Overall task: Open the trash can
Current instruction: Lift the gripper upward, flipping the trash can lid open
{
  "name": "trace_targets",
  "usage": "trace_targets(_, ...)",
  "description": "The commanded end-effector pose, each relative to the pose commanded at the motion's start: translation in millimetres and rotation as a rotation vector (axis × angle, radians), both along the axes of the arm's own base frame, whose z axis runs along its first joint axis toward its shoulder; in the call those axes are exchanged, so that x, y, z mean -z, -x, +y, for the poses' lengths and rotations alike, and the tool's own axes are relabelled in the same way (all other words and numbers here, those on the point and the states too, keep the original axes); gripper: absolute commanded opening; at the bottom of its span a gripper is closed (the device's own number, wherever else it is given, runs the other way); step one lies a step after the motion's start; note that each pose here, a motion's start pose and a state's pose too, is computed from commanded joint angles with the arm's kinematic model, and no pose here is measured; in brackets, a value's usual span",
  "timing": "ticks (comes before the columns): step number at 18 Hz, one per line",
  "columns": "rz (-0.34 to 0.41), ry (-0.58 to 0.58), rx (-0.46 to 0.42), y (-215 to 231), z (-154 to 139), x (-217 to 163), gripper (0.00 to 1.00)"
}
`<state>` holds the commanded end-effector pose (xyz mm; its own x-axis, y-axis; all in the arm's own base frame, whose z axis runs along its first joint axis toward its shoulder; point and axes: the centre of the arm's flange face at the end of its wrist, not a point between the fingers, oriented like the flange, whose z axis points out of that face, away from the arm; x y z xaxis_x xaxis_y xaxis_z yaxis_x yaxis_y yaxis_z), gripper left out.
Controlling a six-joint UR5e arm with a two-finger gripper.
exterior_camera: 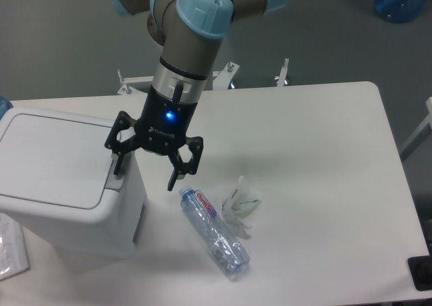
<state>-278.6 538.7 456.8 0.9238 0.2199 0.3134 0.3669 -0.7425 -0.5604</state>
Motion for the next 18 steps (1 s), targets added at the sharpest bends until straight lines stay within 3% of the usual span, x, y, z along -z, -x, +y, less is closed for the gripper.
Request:
trace_targets(9,0.003,-0.016,-0.033,13.5,-4.8,-12.4,1.0)
trace_targets(13,0.05,-0.05,-0.084,50.5,-19.8,-37.5,1.0)
trace_targets(18,0.148,-0.041,-0.1,118.1,-44.0,-21.8,1.0)
